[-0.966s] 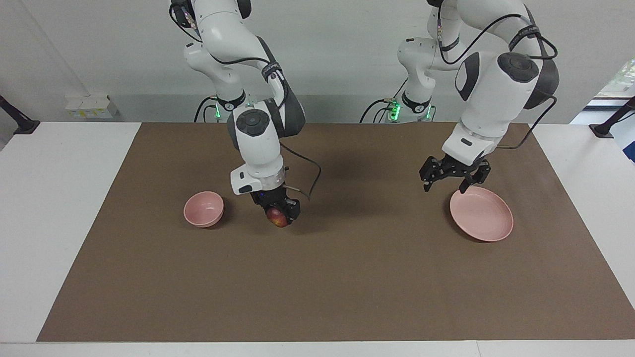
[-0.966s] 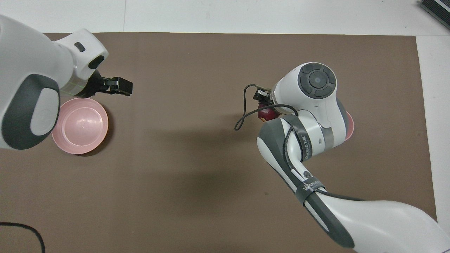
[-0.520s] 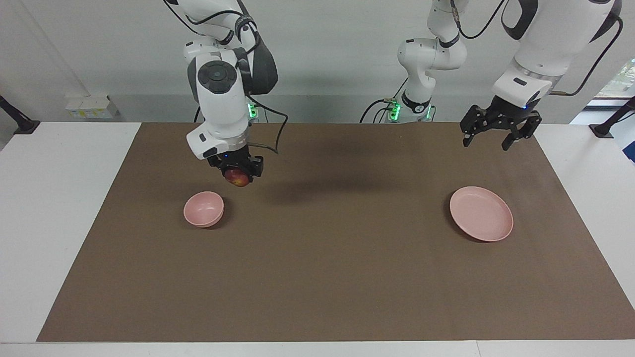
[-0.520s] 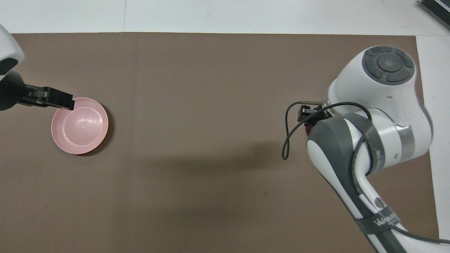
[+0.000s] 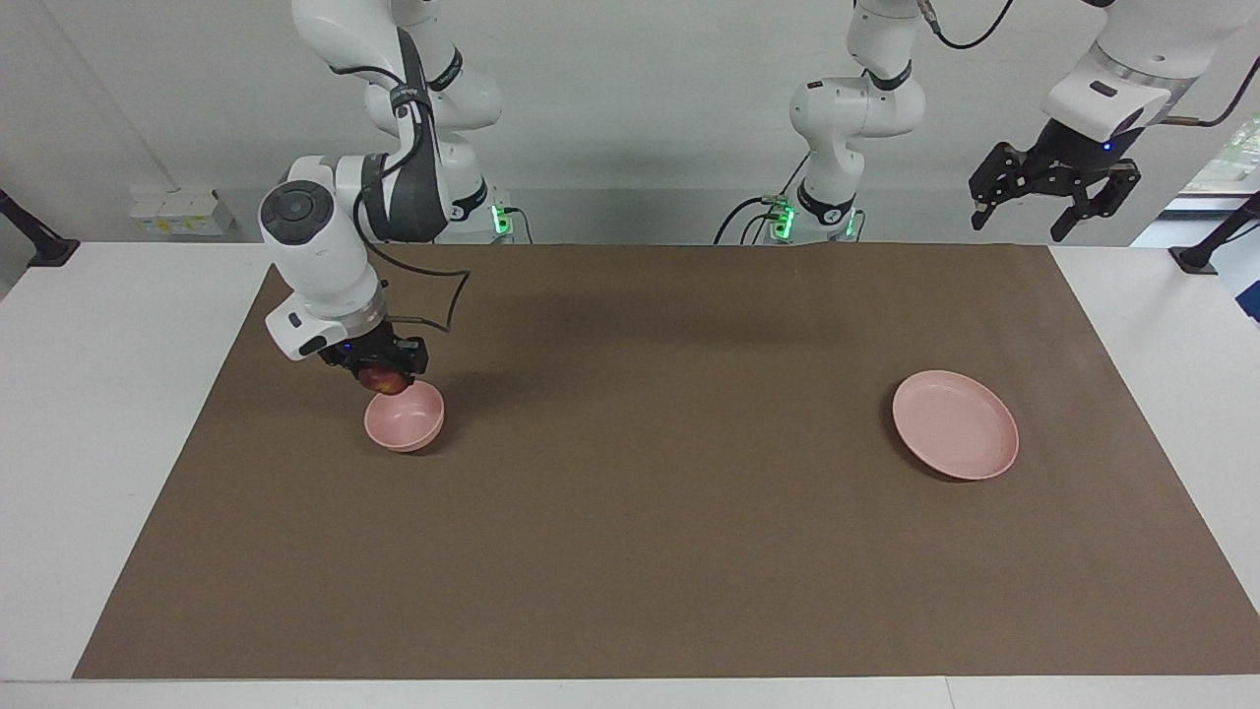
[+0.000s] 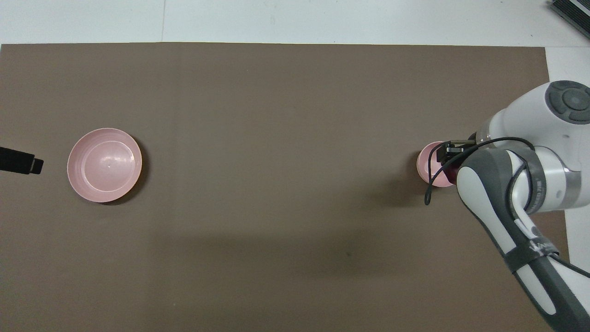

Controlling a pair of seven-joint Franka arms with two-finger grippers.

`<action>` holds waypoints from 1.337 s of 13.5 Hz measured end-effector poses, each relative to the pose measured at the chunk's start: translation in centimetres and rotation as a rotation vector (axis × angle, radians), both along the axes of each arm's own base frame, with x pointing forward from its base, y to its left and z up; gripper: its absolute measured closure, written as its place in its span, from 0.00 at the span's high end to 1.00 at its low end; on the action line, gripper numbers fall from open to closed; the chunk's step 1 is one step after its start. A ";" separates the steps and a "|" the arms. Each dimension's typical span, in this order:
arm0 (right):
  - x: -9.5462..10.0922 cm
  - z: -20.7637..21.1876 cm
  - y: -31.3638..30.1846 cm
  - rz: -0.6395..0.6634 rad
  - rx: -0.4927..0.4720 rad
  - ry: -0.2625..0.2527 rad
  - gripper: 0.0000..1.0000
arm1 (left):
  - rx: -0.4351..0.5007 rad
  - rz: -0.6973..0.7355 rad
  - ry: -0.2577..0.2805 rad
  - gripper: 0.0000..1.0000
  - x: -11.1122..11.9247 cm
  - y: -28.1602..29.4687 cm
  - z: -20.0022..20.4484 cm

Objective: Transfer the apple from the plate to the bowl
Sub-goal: 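Carry the apple with the right gripper over the small pink bowl, then lower the apple into the bowl and open the right gripper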

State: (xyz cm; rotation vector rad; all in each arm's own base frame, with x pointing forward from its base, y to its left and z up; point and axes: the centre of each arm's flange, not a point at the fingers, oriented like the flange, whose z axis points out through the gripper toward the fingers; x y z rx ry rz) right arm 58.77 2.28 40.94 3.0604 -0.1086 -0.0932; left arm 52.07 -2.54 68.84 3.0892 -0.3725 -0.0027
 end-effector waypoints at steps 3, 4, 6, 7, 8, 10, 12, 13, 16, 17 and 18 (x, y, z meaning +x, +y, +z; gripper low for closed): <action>0.7 -1.9 1.3 0.024 0.002 -0.006 0.76 | 0.001 -0.002 -0.001 1.00 -0.5 -0.1 0.5; 0.9 -2.7 1.1 0.027 0.001 -0.005 0.76 | 0.001 -0.002 0.001 1.00 -0.5 -0.1 0.4; 1.4 -3.9 0.5 0.049 0.002 -0.010 0.76 | 0.001 -0.002 0.003 1.00 -0.5 -0.1 0.4; 1.5 -4.3 0.3 0.050 0.002 -0.005 0.76 | 0.002 -0.002 0.003 1.00 -0.5 -0.1 0.4; 1.5 -4.7 0.1 0.048 0.002 0.000 0.76 | 0.002 -0.002 0.003 1.00 -0.5 -0.1 0.4; 1.5 -5.3 0.1 0.048 0.001 0.008 0.76 | 0.002 -0.001 0.004 1.00 -0.5 0.0 0.4; 1.6 -5.8 0.0 0.047 0.001 0.009 0.76 | 0.002 0.000 0.003 1.00 -0.6 0.0 0.5; 1.8 -5.9 -0.1 0.046 0.001 -0.004 0.76 | 0.002 0.000 0.001 1.00 -0.6 0.0 0.5; 2.2 -6.6 -0.5 0.042 0.002 -0.025 0.76 | 0.002 0.015 -0.003 1.00 -0.7 0.7 0.7; 2.3 -6.9 -0.5 0.041 0.002 -0.026 0.76 | 0.002 0.017 -0.004 1.00 -0.8 0.9 0.8; 2.3 -7.0 -0.6 0.041 0.002 -0.027 0.76 | 0.002 0.013 -0.005 1.00 -0.8 0.7 0.9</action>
